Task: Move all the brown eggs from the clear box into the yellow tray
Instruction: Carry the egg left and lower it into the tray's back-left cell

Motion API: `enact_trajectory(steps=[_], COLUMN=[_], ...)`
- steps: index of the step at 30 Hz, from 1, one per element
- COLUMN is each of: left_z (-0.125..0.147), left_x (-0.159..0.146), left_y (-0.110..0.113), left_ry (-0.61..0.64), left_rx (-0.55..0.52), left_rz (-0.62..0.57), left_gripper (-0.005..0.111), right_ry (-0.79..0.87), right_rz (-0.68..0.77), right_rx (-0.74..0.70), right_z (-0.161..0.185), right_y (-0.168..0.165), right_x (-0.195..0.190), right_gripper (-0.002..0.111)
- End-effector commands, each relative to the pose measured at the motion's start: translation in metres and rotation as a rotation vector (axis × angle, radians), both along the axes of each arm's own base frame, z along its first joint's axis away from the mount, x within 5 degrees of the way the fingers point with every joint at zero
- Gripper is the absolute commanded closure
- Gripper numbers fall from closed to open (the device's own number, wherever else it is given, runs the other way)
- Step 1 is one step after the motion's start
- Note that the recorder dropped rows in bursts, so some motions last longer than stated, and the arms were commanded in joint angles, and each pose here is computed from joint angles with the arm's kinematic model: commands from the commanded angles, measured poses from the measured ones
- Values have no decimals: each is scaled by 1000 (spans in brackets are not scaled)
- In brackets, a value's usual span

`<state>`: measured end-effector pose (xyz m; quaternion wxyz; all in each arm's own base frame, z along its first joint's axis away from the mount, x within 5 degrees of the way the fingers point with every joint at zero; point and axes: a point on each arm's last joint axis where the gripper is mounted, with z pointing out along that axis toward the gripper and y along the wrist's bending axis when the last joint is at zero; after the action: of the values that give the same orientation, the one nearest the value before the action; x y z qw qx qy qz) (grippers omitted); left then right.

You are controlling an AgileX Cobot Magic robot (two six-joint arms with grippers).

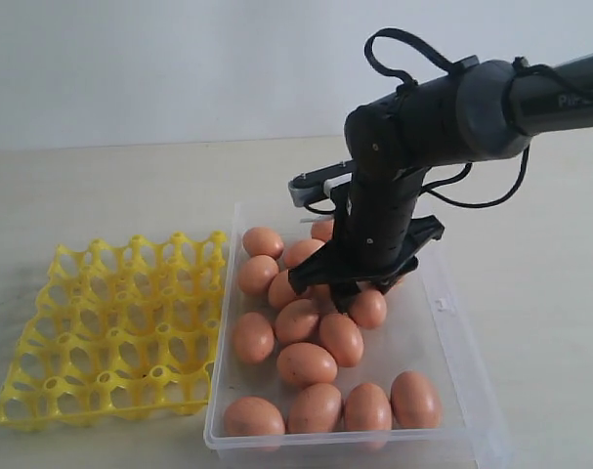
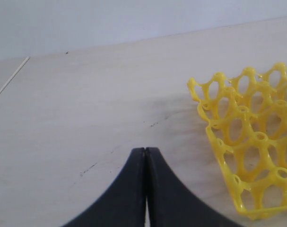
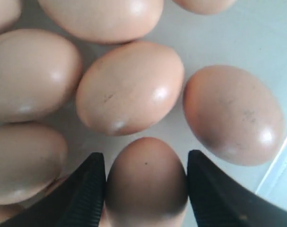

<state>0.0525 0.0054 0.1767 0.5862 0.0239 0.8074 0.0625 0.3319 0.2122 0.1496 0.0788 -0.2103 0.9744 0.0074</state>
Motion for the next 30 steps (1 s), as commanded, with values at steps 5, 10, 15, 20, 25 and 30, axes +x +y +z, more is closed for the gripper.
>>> enact_trajectory(steps=[5,10,15,20,25,30], left_z=[2,2,2,2,2,2], left_x=[0,0,0,0,0,0], left_y=[-1,-1,-1,-1,-1,-1], left_ry=[-19,-19,-19,-19,-19,-19], left_rx=[-6,-6,-6,-6,-6,-6], left_rz=[-7,-7,-7,-7,-7,-7], left_gripper=[107,107,107,107,107,107], right_ry=[-711,-911,-976,-960,-865,-790], right_rz=[336,442,481,438,437,427], right_rx=[404,458,509,757,886,972], right_z=[139,140,115,93,71,55], right_y=[30,67,99,123,147,170], right_x=[-4,-9,-12,-14,-4,10], right_gripper=[108,108,108,108,108,108])
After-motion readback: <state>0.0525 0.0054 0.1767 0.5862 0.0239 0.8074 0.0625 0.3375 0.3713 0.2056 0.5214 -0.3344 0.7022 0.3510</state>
